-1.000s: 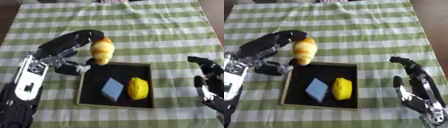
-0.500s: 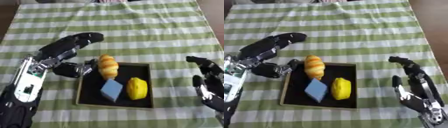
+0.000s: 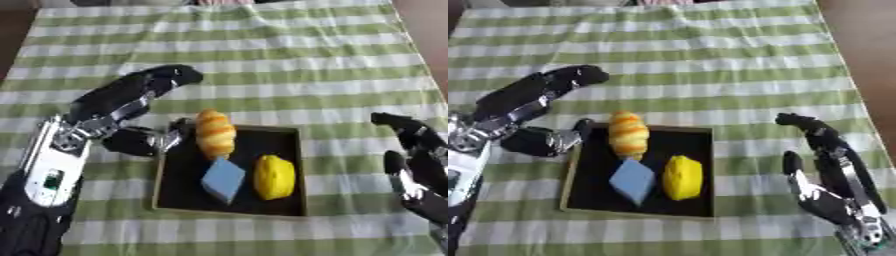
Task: Pick up objects on the table and place them in the box.
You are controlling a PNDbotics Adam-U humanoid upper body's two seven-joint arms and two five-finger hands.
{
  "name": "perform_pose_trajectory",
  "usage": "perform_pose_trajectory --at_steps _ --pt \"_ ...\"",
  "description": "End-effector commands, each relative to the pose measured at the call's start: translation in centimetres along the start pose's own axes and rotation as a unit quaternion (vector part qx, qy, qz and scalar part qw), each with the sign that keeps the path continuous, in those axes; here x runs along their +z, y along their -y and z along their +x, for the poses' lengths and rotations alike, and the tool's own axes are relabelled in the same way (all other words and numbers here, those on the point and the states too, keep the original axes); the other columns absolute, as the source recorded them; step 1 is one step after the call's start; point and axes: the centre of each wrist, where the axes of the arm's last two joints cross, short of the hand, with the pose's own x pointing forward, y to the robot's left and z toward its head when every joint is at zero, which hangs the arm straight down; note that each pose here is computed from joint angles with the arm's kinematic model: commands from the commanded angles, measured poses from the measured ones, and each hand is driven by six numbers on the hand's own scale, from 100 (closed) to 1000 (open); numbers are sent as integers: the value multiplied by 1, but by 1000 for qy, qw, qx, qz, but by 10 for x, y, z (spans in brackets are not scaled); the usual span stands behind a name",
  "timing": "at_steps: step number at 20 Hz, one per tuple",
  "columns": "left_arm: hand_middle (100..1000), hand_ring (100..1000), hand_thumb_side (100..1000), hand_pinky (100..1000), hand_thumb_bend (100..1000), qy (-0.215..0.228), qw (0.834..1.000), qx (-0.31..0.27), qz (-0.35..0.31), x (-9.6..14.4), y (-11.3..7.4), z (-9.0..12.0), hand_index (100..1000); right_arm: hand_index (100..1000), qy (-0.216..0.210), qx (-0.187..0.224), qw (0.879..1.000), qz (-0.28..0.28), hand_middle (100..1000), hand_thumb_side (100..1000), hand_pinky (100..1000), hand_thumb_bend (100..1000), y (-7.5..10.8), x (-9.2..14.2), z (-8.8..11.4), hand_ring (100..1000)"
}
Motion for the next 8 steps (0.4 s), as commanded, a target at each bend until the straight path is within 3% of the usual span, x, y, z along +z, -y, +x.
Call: perform_pose_trajectory --at_steps 1,3,5,8 --pt "717 788 534 817 100 -26 997 7 78 42 -40 -10 792 865 18 7 1000 4 761 470 1000 100 6 -2 3 887" --pt "711 762 586 804 100 -74 985 22 156 81 -66 -14 798 863 30 9 999 4 761 470 1000 100 9 -2 4 887" --pt "723 769 624 808 100 -111 963 23 245 121 -97 -12 814 862 43 11 999 3 761 470 1000 100 10 -2 4 886" --pt "743 790 626 819 100 -119 922 -9 368 164 -137 3 832 857 65 11 998 1 759 470 1000 100 11 -1 4 883"
